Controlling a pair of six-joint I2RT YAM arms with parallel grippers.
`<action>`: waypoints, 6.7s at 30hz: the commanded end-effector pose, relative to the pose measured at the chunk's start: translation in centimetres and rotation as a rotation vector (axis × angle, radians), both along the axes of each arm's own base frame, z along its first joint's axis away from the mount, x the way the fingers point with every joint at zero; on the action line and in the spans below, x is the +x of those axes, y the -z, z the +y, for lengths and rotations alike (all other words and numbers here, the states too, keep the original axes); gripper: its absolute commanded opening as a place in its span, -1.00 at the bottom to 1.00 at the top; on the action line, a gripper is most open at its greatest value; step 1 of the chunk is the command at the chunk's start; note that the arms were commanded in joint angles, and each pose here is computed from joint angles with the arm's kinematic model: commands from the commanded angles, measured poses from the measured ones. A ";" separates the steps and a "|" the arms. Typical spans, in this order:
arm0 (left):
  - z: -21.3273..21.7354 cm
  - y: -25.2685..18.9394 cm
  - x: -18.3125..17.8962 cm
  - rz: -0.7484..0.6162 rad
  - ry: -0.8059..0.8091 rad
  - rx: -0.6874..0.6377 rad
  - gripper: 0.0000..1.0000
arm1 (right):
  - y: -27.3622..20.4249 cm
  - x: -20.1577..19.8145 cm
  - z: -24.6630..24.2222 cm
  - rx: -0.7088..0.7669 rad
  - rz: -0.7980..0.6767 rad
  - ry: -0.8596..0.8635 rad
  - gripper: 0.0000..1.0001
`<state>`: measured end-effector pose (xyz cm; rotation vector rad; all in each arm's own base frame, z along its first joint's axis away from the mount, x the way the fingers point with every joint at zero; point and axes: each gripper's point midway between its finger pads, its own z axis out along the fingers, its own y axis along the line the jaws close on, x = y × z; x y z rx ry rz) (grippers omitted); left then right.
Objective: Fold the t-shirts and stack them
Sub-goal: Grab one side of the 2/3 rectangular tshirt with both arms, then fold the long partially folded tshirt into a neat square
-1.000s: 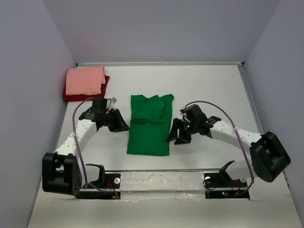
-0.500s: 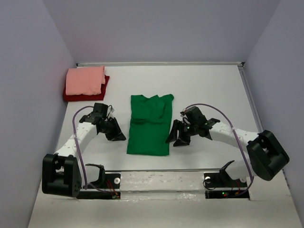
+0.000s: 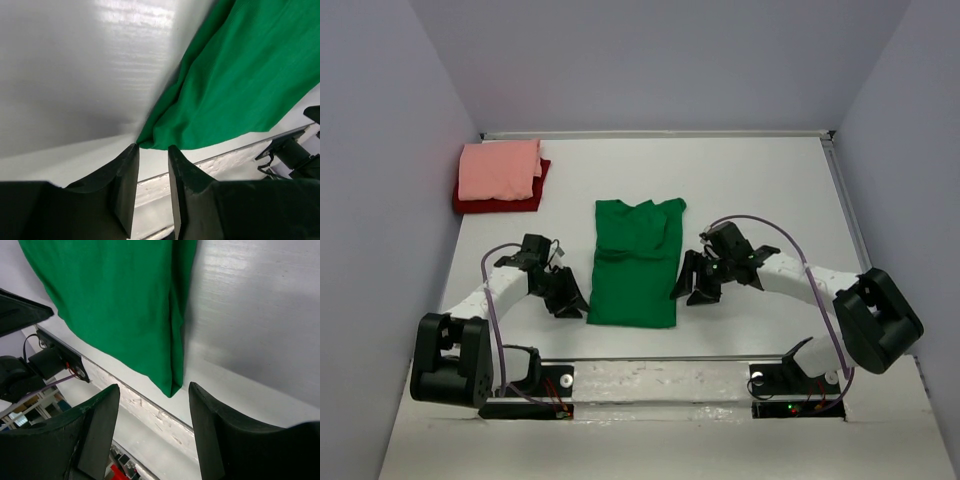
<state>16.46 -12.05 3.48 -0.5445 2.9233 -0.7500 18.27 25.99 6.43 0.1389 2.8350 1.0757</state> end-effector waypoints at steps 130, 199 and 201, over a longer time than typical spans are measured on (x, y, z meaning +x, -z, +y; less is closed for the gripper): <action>-3.6 -2.4 -5.3 0.122 -0.040 -0.230 -1.00 | -2.8 -8.5 2.0 -0.168 -0.004 0.047 -1.00; -11.3 -4.3 28.7 -0.274 0.233 0.016 -0.99 | 0.3 23.5 -6.2 -0.580 -0.237 0.172 -1.00; -11.3 -4.2 28.8 -0.279 0.231 0.024 -1.00 | 0.5 24.6 -6.6 -0.603 -0.243 0.176 -1.00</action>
